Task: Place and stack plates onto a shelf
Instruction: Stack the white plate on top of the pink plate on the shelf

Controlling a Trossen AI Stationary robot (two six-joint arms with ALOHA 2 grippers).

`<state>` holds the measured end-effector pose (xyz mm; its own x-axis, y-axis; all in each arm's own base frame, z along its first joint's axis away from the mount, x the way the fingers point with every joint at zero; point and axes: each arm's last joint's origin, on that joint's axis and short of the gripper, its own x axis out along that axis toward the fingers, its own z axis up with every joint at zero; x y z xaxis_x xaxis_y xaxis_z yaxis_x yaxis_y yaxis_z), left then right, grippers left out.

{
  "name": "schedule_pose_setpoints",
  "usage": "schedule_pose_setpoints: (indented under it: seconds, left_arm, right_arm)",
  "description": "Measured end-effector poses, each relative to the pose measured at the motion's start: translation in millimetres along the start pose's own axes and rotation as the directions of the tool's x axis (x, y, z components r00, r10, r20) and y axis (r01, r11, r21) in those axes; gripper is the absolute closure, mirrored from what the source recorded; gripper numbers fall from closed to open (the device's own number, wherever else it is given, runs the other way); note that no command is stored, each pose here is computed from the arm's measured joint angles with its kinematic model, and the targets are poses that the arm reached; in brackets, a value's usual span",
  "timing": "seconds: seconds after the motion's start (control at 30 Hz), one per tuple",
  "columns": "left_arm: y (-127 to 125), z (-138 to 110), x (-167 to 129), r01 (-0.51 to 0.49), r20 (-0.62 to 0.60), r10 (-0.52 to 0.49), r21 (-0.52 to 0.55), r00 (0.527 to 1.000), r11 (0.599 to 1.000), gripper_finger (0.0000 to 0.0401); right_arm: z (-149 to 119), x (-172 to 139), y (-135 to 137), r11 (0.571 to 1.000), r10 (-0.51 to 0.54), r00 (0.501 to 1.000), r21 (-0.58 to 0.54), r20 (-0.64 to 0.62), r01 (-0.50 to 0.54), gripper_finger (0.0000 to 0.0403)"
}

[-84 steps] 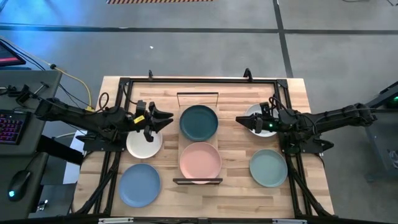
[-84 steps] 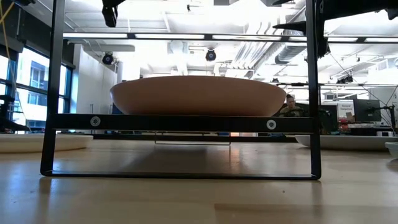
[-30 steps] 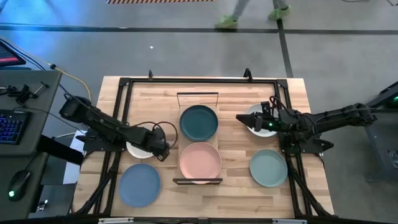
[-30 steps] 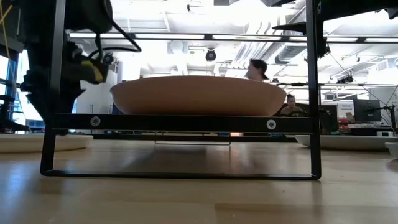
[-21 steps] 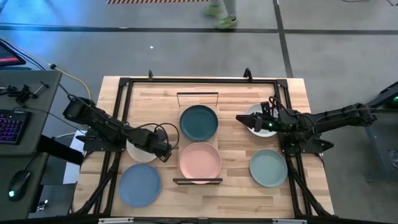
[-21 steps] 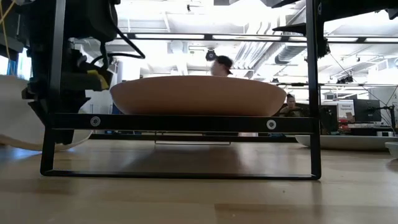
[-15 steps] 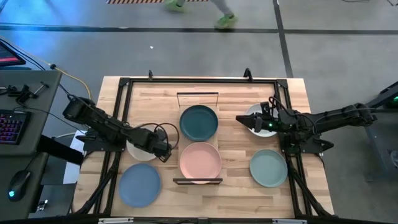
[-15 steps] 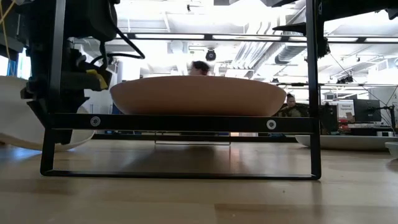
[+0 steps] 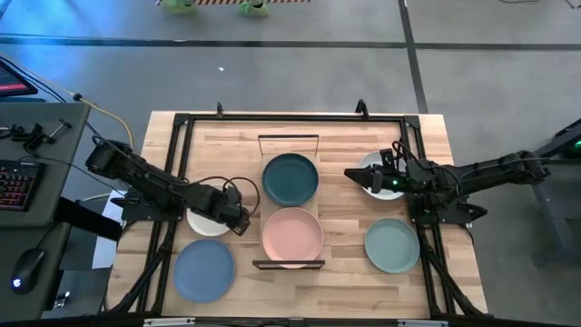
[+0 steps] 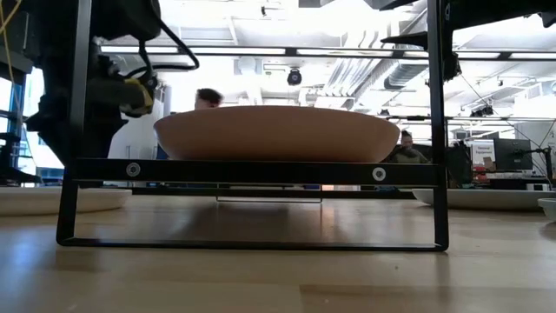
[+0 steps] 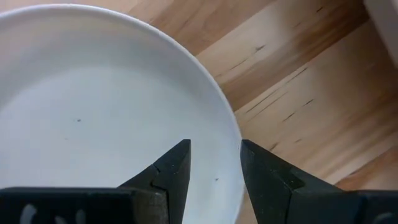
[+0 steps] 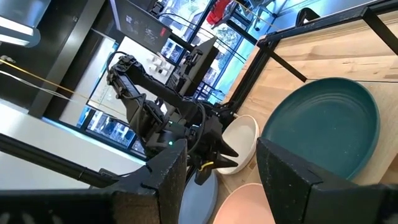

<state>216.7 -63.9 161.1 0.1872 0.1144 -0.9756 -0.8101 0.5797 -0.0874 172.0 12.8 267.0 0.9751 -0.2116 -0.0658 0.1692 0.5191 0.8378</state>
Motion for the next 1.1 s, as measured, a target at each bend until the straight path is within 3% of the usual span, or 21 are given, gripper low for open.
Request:
schedule_pose_setpoints:
  seconds: [0.17, 0.73, 0.83, 0.97, 1.1]
  left_arm:
    - [-6, -1, 2, 0.046, 0.015, -0.045, -0.042, 0.999, 0.998, 0.0270]
    - [-13, -3, 24, -0.016, 0.007, 0.016, -0.036, 1.000, 0.999, 0.0275]
    - [-13, -3, 25, -0.023, 0.006, 0.024, -0.034, 1.000, 0.999, 0.0307]
    - [-13, -3, 24, -0.022, 0.007, 0.022, -0.018, 1.000, 1.000, 0.0381]
    - [-12, -3, 23, -0.035, -0.001, 0.035, 0.018, 0.999, 0.999, 0.0388]
  right_arm:
    - [0, 0, 0, 1.000, -0.001, 1.000, 0.000, 0.000, 0.001, 0.0228]
    - [0, 0, 0, 1.000, -0.003, 1.000, -0.002, -0.002, 0.003, 0.0228]
    - [0, 0, 0, 1.000, -0.004, 1.000, -0.007, -0.001, 0.004, 0.0228]
    - [0, 0, -1, 1.000, -0.009, 1.000, -0.011, -0.004, 0.009, 0.0228]
    - [-1, 0, -2, 1.000, -0.019, 1.000, -0.015, -0.011, 0.019, 0.0228]
